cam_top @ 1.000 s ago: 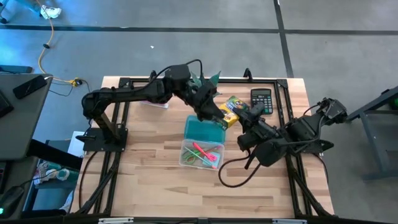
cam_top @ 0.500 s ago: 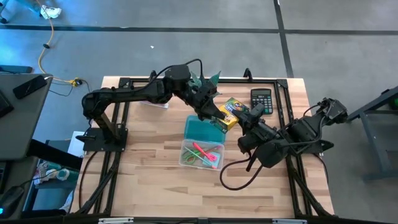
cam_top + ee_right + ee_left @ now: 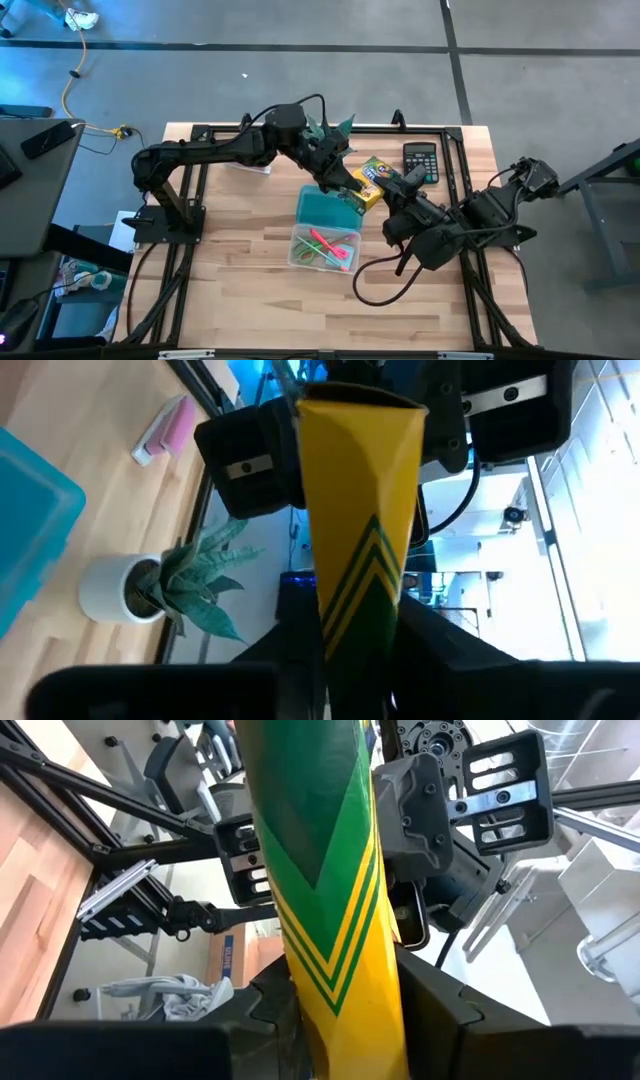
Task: Pack school essentials
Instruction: Put the yellow crayon pack into the blue supply box
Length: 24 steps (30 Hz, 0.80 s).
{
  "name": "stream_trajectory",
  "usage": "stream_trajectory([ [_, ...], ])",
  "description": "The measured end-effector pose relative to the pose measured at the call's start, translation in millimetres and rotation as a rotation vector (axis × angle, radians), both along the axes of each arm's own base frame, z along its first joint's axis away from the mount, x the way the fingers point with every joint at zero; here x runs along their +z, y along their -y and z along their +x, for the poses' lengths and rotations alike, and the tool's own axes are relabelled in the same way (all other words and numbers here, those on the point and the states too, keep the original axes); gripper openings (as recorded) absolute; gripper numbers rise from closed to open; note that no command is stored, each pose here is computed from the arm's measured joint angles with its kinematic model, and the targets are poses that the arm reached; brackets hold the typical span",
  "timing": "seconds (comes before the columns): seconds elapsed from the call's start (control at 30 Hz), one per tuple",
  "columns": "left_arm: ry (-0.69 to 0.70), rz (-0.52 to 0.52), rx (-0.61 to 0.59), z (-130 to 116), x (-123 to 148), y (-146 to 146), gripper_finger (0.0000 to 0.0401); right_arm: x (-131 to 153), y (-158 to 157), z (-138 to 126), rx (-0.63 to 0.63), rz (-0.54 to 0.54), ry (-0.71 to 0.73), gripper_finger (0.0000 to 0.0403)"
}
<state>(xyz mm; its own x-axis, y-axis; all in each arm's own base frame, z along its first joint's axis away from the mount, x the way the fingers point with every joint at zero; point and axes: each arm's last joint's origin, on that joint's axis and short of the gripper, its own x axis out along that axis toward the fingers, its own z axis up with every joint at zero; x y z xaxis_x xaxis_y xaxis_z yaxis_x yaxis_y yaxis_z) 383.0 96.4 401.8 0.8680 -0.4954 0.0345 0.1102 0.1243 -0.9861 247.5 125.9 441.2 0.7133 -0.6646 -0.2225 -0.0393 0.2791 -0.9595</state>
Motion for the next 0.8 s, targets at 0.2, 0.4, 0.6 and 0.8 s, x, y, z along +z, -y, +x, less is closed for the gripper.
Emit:
stream_trajectory([
  [0.2, 0.007, 0.008, 0.01, -0.2, 0.2, -1.1, 0.0112, 0.1, -0.3, 0.5, -0.014, 0.063, 0.055, 0.0111],
  [0.4, 0.007, 0.01, 0.021, -2.5, 0.2, -9.1, 0.0112, 0.1, -1.1, 0.4, -0.024, 0.094, 0.088, 0.0167],
  [0.6, 0.006, 0.01, 0.036, -6.3, 0.2, -20.8, 0.0112, 2.1, -3.5, -1.3, -0.053, 0.066, 0.123, 0.0206],
  [0.8, 0.016, 0.032, 0.061, -10.0, 0.0, -31.8, 0.0112, 2.3, -6.5, -2.9, -0.046, 0.071, 0.131, 0.0213],
])
